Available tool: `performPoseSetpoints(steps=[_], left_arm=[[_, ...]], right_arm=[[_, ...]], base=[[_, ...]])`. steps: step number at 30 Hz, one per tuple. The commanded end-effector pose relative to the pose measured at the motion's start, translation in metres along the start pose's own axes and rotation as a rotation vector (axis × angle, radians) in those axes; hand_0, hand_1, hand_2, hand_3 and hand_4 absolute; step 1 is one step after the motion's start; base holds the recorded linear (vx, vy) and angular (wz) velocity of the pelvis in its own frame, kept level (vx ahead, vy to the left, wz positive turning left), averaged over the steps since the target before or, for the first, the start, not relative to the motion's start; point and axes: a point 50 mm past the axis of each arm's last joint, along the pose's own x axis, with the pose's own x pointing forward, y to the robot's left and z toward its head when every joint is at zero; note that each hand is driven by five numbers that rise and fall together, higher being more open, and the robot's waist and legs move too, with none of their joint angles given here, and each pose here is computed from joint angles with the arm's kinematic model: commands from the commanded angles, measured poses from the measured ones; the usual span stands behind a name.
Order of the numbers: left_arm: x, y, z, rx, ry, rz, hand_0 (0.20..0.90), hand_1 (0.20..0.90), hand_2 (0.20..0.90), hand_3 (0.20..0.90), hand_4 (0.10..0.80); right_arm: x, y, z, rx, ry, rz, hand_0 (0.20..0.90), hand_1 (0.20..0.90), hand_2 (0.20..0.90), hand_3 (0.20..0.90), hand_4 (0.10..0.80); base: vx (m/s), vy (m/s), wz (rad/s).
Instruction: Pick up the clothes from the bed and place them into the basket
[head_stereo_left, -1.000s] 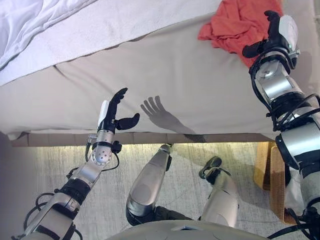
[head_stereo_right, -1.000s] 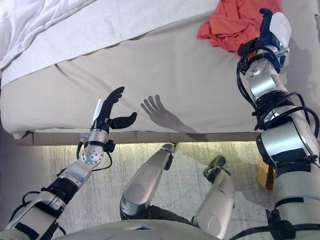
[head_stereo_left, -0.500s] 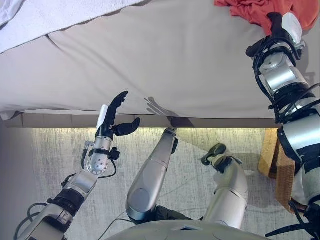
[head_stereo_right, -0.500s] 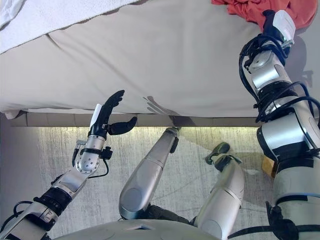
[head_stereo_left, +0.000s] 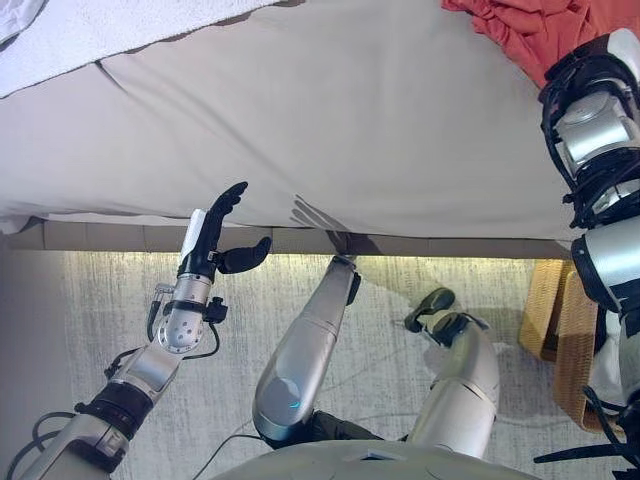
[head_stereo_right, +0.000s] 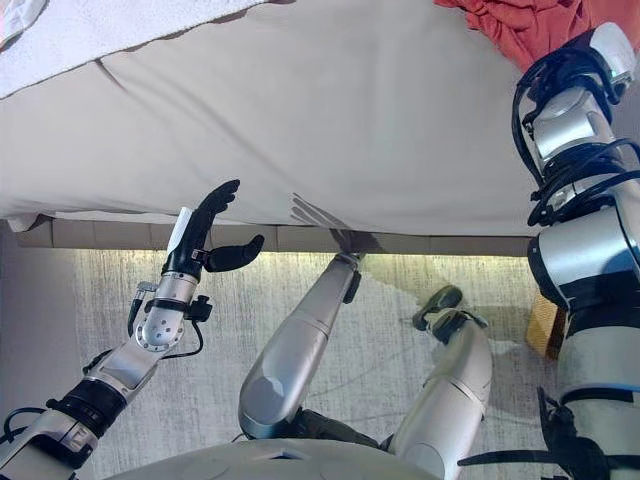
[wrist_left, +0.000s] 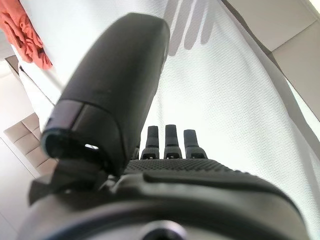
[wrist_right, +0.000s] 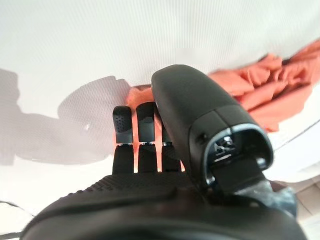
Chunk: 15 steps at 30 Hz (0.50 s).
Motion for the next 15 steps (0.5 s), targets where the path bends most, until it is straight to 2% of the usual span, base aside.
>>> performPoseSetpoints(steps=[1, 11, 15], left_arm=[[-0.002, 0.025, 0.026, -0.065, -0.160, 0.100, 0.900, 0.900, 0.900, 0.900, 0.800], [0.005, 0.026, 0.025, -0.046, -0.147, 0.118, 0.900, 0.900, 0.900, 0.900, 0.800], [0.007, 0.025, 0.023, -0.040, -0.129, 0.121, 0.900, 0.900, 0.900, 0.900, 0.800]], right_arm=[[0.006, -0.065, 0.023, -0.051, -0.119, -0.200, 0.300, 0.300, 0.300, 0.200, 0.100], [0.004, -0.045, 0.022, -0.052, -0.187, -0.141, 0.300, 0.300, 0.300, 0.200, 0.100], [0.004, -0.042, 0.019, 0.119, -0.189, -0.083, 0.300, 0.300, 0.300, 0.200, 0.100]], base=[[0.000, 0.000, 0.00], [0.015, 0.006, -0.09], [0.027, 0.023, -0.07]])
